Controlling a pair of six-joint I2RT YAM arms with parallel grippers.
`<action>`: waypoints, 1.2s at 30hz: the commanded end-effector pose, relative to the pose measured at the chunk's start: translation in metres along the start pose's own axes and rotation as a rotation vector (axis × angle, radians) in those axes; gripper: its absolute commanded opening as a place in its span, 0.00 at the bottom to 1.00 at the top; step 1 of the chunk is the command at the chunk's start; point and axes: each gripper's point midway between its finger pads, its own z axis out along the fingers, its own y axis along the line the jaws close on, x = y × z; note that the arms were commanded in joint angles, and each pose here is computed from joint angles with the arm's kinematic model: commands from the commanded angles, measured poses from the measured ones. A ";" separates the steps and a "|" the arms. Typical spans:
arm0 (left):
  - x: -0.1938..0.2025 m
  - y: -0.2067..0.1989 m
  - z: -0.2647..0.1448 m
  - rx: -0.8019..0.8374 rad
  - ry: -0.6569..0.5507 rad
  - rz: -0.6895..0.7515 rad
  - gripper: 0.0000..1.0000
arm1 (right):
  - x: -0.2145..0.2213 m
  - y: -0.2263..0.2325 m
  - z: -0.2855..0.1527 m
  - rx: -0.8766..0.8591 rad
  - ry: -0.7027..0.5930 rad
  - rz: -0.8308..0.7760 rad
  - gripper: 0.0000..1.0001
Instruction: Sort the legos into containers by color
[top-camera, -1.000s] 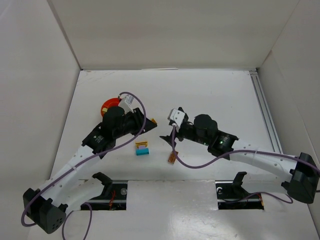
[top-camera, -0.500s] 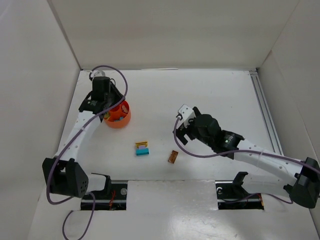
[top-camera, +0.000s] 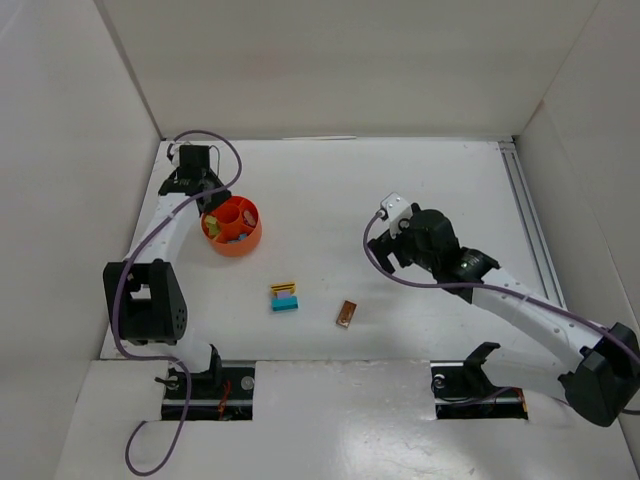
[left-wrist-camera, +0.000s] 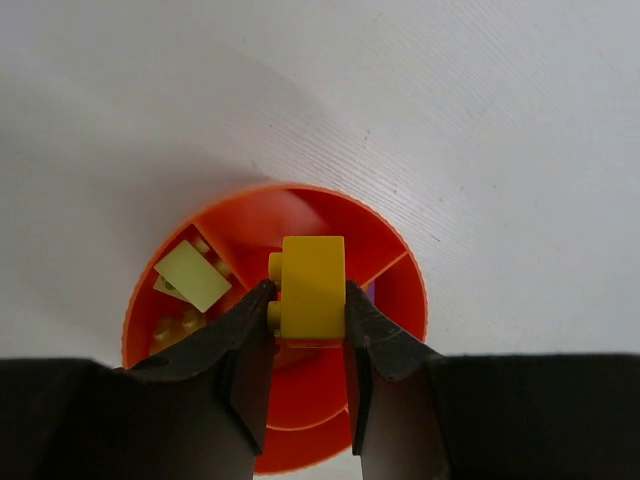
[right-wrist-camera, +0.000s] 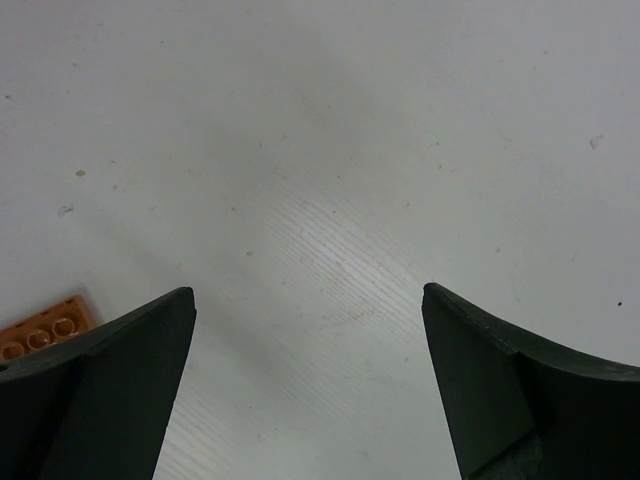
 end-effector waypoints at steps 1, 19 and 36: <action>-0.032 -0.001 -0.008 -0.034 -0.094 0.014 0.00 | -0.018 -0.004 -0.008 -0.031 -0.063 0.010 0.99; -0.019 -0.009 0.023 -0.028 -0.024 0.116 0.10 | -0.011 -0.007 -0.001 -0.038 -0.043 0.023 0.99; -0.030 -0.013 0.002 -0.036 -0.058 0.117 0.51 | -0.014 -0.003 0.000 -0.070 -0.050 0.004 0.99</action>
